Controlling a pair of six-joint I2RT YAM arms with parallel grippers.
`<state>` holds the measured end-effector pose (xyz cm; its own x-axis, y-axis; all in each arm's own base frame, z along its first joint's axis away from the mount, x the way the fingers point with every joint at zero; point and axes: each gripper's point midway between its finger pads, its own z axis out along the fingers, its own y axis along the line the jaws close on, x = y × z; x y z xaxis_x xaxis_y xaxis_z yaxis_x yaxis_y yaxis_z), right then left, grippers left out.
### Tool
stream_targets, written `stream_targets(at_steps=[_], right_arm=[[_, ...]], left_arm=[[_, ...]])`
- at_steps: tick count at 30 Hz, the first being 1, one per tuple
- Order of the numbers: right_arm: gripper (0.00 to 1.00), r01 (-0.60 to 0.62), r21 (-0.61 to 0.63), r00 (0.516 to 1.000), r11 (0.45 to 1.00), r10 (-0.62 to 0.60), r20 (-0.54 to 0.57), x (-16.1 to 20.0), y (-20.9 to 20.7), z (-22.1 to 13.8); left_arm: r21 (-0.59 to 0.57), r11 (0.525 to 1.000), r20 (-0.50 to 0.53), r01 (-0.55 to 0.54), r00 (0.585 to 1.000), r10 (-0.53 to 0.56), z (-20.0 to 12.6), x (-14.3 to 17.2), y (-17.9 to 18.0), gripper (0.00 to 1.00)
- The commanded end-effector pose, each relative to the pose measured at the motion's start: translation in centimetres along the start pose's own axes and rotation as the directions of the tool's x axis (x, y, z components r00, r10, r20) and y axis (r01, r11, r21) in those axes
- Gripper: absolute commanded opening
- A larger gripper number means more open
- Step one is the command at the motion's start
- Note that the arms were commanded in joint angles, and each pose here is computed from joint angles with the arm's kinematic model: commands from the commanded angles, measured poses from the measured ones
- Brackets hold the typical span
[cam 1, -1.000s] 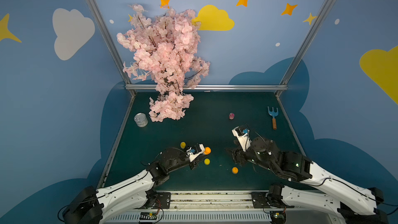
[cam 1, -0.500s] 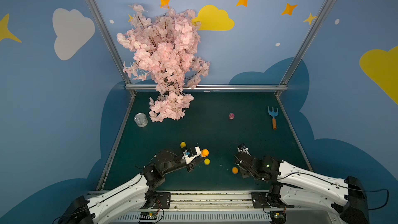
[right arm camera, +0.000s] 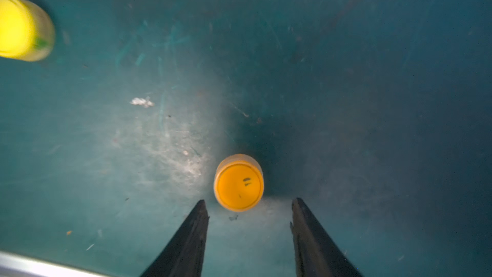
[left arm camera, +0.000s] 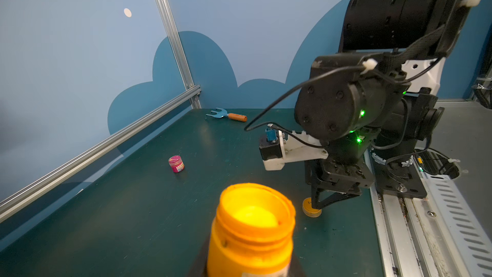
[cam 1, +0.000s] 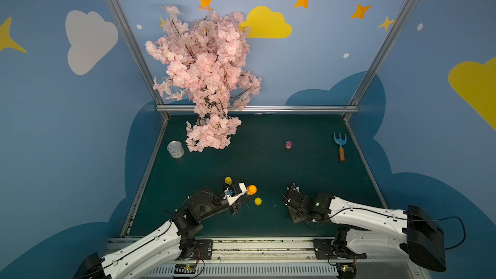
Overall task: Close the paint jar lid
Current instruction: Pick up the lid from the center of the board.
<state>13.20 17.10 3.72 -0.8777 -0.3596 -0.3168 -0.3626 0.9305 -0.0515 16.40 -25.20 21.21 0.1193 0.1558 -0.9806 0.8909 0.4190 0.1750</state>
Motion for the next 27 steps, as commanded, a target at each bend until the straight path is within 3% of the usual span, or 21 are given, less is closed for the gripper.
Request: stream_targets(at_steps=[1,4,12,21,27], right_arm=[[0.49,0.032,0.013,0.998,0.999,-0.032,-0.06,0.0,0.7,0.2],[0.43,0.053,0.054,0.995,0.997,-0.048,-0.089,0.5,0.5,1.1],[0.42,0.048,0.038,0.997,0.998,-0.045,-0.067,0.0,1.1,1.4],[0.48,0.038,0.001,0.999,0.999,-0.038,-0.039,-0.6,1.5,1.2],[0.46,0.031,-0.004,0.999,1.0,-0.031,-0.036,-0.6,1.2,1.1]], left_arm=[[-0.014,1.0,0.006,-0.001,1.0,0.001,-0.2,-0.4,0.3,0.27],[-0.019,1.0,0.003,0.0,1.0,0.0,-0.2,-0.3,0.4,0.27],[-0.02,1.0,0.002,-0.002,1.0,0.002,-0.3,-0.3,0.4,0.27],[-0.012,1.0,-0.004,0.001,1.0,-0.001,-0.1,-0.1,0.3,0.27],[-0.007,1.0,-0.011,0.004,1.0,-0.004,0.0,0.1,0.2,0.28]])
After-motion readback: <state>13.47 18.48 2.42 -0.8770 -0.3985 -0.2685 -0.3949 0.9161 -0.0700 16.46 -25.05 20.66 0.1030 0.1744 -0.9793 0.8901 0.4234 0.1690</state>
